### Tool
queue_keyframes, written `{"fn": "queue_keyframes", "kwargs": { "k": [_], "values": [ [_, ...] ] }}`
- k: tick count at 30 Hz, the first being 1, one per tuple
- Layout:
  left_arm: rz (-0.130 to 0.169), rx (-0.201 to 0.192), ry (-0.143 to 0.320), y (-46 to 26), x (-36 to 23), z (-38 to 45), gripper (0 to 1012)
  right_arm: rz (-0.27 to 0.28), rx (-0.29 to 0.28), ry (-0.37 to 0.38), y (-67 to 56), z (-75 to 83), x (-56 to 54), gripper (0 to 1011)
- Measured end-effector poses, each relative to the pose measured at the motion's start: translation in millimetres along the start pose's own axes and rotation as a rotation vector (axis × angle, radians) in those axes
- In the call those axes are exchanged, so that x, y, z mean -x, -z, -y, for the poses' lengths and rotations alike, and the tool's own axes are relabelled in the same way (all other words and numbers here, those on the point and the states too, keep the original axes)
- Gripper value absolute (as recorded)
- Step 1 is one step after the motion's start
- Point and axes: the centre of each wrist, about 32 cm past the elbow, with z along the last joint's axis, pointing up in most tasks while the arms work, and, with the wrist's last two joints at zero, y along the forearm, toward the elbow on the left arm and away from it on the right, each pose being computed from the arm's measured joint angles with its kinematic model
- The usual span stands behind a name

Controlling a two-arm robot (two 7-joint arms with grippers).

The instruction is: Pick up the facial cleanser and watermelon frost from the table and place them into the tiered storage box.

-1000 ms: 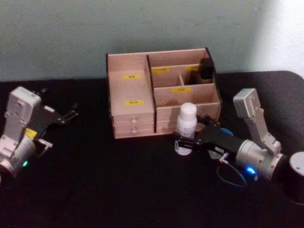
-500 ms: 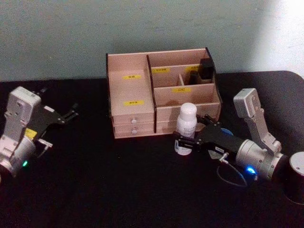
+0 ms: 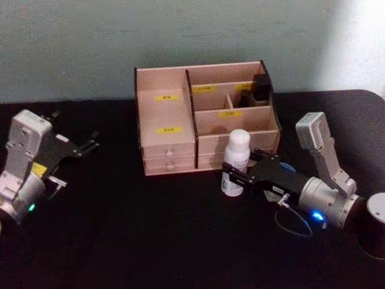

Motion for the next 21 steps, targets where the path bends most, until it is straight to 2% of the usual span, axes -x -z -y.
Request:
{"fn": "queue_keyframes", "kwargs": {
  "k": [2, 21],
  "values": [
    [0.000, 0.000, 0.000, 0.0, 0.0, 0.0, 1001, 0.000, 0.000, 0.000, 0.0, 0.0, 0.0, 595],
    [0.000, 0.000, 0.000, 0.0, 0.0, 0.0, 1001, 0.009, -0.004, -0.007, -0.4, 1.1, -0.1, 595]
  ]
}}
